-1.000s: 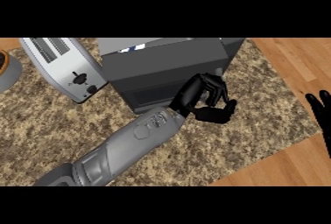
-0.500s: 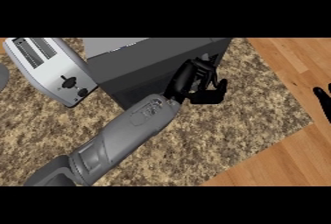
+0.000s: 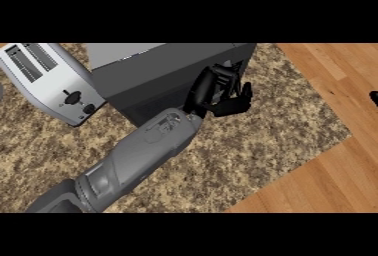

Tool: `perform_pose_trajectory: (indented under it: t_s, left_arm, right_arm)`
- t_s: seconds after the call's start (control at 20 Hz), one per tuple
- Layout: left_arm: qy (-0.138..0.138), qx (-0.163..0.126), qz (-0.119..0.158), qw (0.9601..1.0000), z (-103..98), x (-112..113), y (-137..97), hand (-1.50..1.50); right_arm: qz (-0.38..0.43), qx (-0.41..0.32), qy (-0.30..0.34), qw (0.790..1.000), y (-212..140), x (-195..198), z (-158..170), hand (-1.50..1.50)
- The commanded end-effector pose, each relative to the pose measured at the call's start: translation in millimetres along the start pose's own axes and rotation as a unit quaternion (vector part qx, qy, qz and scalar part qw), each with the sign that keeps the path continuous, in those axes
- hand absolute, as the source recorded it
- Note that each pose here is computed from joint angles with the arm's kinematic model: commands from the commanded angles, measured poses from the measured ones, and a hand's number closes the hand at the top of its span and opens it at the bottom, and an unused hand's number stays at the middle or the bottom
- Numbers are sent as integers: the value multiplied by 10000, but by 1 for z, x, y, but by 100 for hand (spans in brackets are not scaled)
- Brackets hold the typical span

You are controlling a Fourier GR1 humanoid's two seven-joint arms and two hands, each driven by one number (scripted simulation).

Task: Pick up the milk, place it into the microwave and close the microwave

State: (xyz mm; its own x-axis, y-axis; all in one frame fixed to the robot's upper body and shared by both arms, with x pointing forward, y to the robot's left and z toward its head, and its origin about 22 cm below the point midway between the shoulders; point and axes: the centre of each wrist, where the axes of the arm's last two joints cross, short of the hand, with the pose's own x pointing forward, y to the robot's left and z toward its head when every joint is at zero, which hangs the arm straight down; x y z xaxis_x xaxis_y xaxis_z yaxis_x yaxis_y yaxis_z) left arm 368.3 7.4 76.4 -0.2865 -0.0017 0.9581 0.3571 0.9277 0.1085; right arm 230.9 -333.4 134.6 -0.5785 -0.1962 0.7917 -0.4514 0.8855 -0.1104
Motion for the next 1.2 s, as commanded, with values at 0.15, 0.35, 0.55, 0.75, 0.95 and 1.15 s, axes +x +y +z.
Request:
perform_pose_trajectory:
  t_s: [0.15,0.35,0.55,0.75,0.95,1.15]
  left_arm:
    - [-217,-197,-109,9995,-14,16,-19,150]
    - [-284,-135,-123,9994,-15,18,-20,150]
    - [-265,-64,-154,9995,-14,18,-21,150]
    - [-288,10,-144,9995,-12,15,-21,150]
    - [-296,43,-93,9995,-11,16,-23,150]
    - [-290,116,-96,9995,-12,17,-23,150]
  right_arm:
    - [232,97,50,9997,-12,13,-10,-150]
    - [119,56,39,9999,-13,12,-10,-150]
    - [68,102,-17,9999,-16,15,-15,-150]
    - [67,136,-19,9999,-19,19,-19,-150]
    - [-40,167,-33,9998,-20,19,-19,-150]
    - [-92,170,-70,9998,-23,22,-22,-150]
